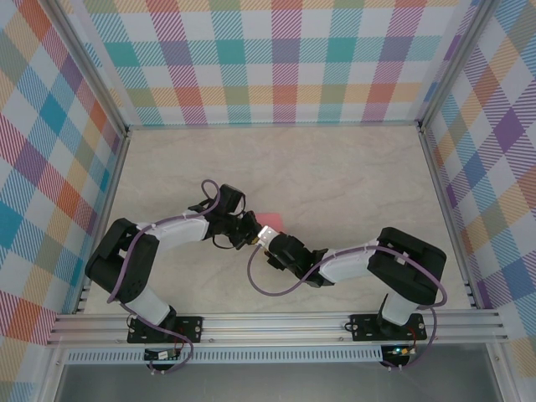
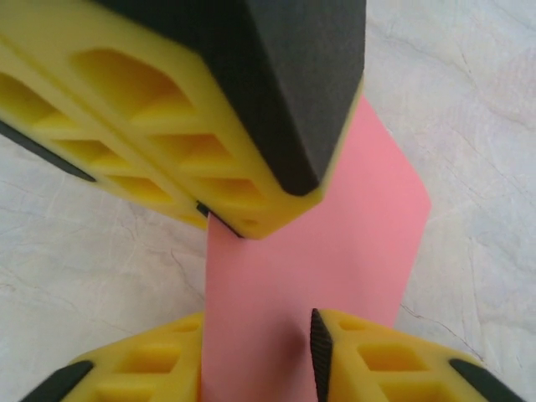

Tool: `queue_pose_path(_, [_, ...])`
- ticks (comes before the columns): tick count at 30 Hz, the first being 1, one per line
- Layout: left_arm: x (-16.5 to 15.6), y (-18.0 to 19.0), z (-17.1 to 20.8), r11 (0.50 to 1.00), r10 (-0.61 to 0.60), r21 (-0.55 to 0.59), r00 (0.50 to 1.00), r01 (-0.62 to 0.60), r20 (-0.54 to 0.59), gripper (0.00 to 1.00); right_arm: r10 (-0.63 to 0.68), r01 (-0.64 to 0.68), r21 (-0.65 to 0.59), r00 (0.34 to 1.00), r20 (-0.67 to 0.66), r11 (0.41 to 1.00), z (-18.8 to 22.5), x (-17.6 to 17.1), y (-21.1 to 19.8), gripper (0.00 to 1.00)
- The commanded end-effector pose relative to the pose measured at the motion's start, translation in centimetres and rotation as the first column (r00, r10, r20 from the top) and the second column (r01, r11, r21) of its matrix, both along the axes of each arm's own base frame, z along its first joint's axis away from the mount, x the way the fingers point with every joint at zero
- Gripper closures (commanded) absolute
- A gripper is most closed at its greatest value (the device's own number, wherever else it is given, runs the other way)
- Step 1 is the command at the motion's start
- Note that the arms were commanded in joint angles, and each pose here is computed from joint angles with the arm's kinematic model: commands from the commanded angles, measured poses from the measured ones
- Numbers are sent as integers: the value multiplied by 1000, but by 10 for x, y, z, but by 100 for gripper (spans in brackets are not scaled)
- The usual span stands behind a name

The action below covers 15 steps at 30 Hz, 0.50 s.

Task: Fold a paper plane with a square sheet of paper (pick it up from the middle)
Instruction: Fold the wing for the fifth time at the center of the table.

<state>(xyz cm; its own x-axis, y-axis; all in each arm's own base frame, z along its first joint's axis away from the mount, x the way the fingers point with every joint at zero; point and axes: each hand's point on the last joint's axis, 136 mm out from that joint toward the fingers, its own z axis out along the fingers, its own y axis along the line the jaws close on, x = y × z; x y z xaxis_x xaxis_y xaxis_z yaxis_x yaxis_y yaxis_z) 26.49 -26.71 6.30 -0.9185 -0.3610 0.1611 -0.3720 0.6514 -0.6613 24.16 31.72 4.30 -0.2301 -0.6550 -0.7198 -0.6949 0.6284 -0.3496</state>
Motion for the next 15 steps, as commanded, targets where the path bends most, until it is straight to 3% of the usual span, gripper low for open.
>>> queue_pose_path(1, [1, -3, 13, 1000, -3, -5, 1000, 3, 16, 96, -31, 30, 37, 999, 42, 999, 9, 6, 4, 72])
queue_pose_path(7, [5, 1, 18, 1000, 9, -5, 1000, -9, 21, 89, -31, 30, 28, 999, 34, 999, 3, 3, -3, 85])
queue_pose_path(12, [15, 19, 29, 999, 44, -2, 998, -44, 43, 77, -24, 23, 40, 999, 21, 999, 2, 0, -4, 91])
queue_pose_path(15, [24, 35, 37, 997, 80, 4, 994, -80, 75, 67, -16, 21, 108, 999, -46, 994, 3, -5, 0, 93])
